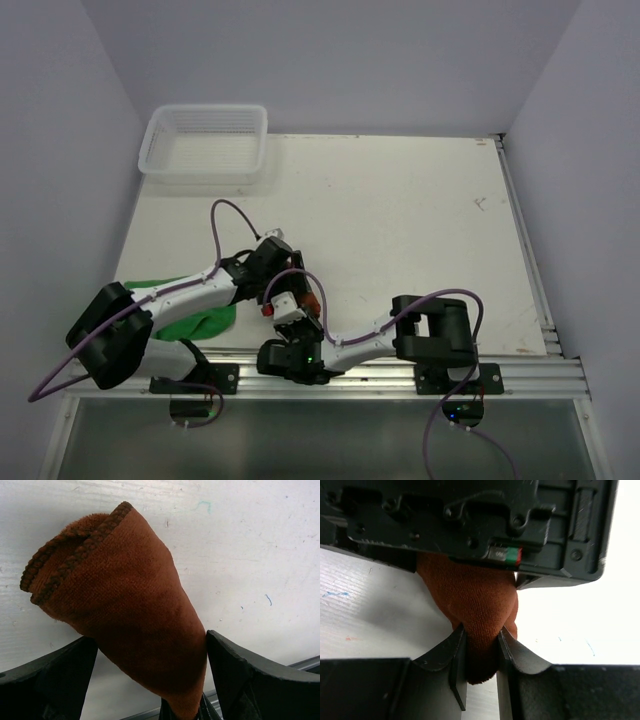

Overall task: Roll the towels
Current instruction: Place the rolled towel into the container

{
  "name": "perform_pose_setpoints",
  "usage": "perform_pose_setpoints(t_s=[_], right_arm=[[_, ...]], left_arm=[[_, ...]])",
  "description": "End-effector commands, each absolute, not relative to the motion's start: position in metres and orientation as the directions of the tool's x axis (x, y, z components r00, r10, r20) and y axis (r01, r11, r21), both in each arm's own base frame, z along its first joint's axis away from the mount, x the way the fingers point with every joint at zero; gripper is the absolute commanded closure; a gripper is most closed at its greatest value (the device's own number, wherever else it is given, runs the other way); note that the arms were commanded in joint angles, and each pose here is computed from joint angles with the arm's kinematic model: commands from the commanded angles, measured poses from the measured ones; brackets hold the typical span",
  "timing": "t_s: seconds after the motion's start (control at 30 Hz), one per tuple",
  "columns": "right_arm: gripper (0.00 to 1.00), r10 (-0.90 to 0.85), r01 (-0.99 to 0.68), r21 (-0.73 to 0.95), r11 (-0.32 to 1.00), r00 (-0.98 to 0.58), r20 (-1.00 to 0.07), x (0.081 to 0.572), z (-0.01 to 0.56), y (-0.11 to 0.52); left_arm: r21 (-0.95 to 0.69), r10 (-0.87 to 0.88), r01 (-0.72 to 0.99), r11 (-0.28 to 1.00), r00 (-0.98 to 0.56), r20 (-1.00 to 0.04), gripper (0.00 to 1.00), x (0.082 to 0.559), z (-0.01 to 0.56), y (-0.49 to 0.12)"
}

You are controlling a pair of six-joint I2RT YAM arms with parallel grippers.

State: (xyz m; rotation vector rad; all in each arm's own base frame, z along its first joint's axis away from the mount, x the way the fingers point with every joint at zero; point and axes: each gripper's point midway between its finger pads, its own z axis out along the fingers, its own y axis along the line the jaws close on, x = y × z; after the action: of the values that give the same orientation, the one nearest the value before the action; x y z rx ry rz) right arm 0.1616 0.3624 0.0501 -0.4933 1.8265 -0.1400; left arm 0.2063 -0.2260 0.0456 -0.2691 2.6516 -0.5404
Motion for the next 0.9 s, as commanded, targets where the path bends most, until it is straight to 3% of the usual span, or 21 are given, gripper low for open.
perform_pose_setpoints(t_s=[0.0, 0.27, 0.4, 0.5, 0.57, 0.67, 0.73, 0.87], right_arm=[[0.86, -0.337, -0.23, -0.291, 0.928, -0.192, -0.922, 0.162, 0.063, 0.378], [0.87, -0.327, -0.251, -0.277, 0.927, -0.182, -0.927, 0.159, 0.064, 0.381], [0.86, -0.335, -0.272, -0.281, 0.92, -0.179, -0.925, 0.155, 0.063, 0.383], [0.84, -0.333, -0.278, -0.277, 0.92, -0.181, -0.925, 0.153, 0.062, 0.382], [0.82, -0.332, -0.279, -0.275, 0.92, -0.183, -0.925, 0.153, 0.062, 0.38], [0.76, -0.328, -0.276, -0.272, 0.922, -0.181, -0.927, 0.153, 0.064, 0.378], [0.62, -0.317, -0.265, -0.264, 0.927, -0.182, -0.931, 0.154, 0.065, 0.376], [0.48, -0.288, -0.252, -0.239, 0.938, -0.18, -0.941, 0.155, 0.075, 0.369]], left_arm=[[-0.429, -0.261, -0.091, 0.899, -0.898, -0.355, 0.1, 0.205, 0.04, -0.232], [-0.361, -0.224, -0.091, 0.928, -0.911, -0.346, 0.16, 0.196, 0.016, -0.218], [-0.293, -0.198, -0.083, 0.952, -0.899, -0.39, 0.19, 0.205, 0.013, -0.209], [-0.264, -0.175, -0.066, 0.962, -0.894, -0.412, 0.27, 0.212, 0.014, -0.208], [-0.258, -0.164, -0.057, 0.965, -0.895, -0.416, 0.38, 0.215, 0.013, -0.21], [-0.247, -0.143, -0.041, 0.968, -0.9, -0.412, 0.53, 0.216, 0.011, -0.213], [-0.242, -0.132, -0.032, 0.97, -0.903, -0.409, 0.7, 0.217, 0.01, -0.213], [-0.218, -0.13, -0.041, 0.975, -0.902, -0.412, 0.75, 0.212, 0.008, -0.204]])
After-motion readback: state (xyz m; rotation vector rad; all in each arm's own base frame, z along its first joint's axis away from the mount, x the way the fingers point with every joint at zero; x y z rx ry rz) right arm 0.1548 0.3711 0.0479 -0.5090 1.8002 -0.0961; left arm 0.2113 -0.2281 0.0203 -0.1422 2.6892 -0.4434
